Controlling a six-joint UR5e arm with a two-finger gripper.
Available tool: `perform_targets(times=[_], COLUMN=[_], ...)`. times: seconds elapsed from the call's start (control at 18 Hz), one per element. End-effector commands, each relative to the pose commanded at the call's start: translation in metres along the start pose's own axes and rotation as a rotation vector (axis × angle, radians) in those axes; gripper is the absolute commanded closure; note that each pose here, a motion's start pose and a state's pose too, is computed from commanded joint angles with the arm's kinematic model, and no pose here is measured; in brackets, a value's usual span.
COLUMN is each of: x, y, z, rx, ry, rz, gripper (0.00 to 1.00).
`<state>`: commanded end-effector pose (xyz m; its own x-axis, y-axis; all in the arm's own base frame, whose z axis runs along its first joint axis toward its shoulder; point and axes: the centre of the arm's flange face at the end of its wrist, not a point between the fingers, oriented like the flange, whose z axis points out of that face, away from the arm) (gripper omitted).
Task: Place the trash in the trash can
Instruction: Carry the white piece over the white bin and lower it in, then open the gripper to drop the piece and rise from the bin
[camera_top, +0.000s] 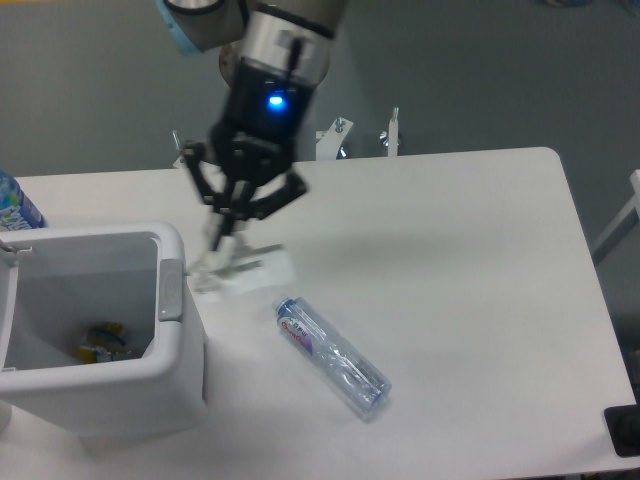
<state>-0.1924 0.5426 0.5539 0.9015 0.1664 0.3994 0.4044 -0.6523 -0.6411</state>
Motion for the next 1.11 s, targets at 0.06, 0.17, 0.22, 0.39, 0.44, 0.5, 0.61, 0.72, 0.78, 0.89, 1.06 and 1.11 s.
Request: perform_targets(times=[0.06,0.17,0.22,0.39,0.44,0.5,0.61,0.72,0.78,0.89,1.06,1.11], x=[0.01,0.013,0.013,0.014,0.012,0.012,0.01,-0.01,-0.024,-0.075,-0.149,-0.172], y=[0.003,0.0,-0.005,-0.009,-0.01,-0.012,-0.014,-0.018,-0.019,-0.024,-0.022,-0.021], z=[0.01,0.021,0.022,0.024,0.025,0.025,0.022,0.012,0.006,-0.015,-0.025,-0.025], rx=[-0.015,-0.024,-0.021,-0.018,-0.019,-0.017,-0.011,0.003,0.013,0.042,0.052,0.049], ry=[0.015,0.028,0.027,0.028,0.028,0.027,0.021,-0.005,-0.025,-0.122,-0.198,-0.216], rz=[0.016,0.039,0.053,0.061,0.056,0.056,0.053,0.023,-0.001,-0.12,-0.25,-0.278], gripper=[0.94,0.27,0.0,0.0,0.0,0.0,0.0,0.0,0.0,0.0,0.0,0.0])
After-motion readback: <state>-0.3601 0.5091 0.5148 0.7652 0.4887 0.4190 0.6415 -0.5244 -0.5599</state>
